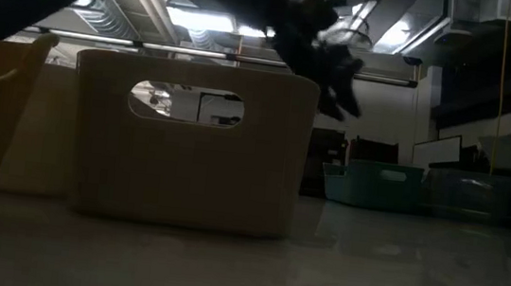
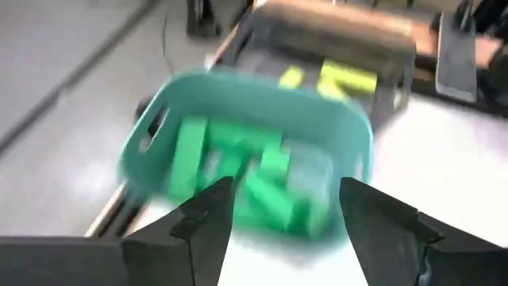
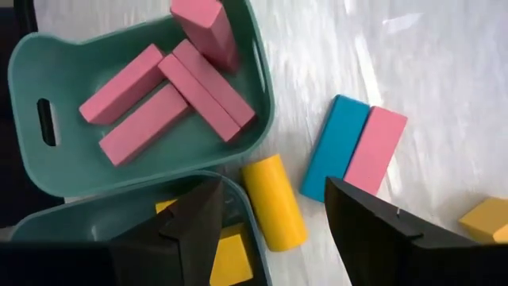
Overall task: Sort blocks
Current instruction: Put the light green block into the black bin
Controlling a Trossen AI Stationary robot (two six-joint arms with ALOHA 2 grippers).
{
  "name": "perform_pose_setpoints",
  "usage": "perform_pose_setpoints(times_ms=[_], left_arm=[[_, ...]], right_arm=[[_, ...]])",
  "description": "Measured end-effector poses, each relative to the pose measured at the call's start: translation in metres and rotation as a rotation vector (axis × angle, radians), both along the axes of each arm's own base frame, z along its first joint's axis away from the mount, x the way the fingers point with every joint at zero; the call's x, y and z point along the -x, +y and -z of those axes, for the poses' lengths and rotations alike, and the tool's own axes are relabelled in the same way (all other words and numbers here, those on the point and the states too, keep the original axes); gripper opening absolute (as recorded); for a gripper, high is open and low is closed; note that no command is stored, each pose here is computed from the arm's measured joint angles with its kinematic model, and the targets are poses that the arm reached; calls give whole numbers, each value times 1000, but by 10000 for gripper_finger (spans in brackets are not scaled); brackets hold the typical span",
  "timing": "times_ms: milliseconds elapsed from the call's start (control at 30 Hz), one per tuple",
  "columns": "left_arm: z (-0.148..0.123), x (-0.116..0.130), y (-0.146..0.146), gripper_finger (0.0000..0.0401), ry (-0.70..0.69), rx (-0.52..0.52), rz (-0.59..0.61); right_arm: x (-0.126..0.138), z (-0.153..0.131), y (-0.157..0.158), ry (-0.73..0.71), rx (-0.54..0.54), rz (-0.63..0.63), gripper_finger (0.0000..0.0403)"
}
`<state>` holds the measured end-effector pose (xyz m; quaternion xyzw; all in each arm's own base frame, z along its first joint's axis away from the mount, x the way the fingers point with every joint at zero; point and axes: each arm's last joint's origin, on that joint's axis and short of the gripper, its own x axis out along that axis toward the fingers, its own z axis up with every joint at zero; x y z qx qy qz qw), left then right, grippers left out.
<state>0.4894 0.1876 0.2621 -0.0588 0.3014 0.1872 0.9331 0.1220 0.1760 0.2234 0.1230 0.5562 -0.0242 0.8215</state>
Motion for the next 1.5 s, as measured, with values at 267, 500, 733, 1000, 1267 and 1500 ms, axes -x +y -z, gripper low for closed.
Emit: perform_pose_setpoints(times_ms=[267,500,733,1000,1267,1500], left_arm=[[-30,89,-9,197,614,139,86],[-13,125,-11,194,907,365,-29],[22,135,20,194,833,485,-314],[61,159,49,194,807,572,-493],[89,172,58,194,791,607,-568],[94,171,58,194,766,599,-562]], right_arm=[[0,0,-7,-98,180,-51,218],[-6,1,-19,-74,243,-4,218],[-19,1,-31,-38,278,-25,217],[-28,2,-41,3,277,-28,217],[-34,2,-47,12,309,-68,217],[-39,2,-54,20,327,-70,217]])
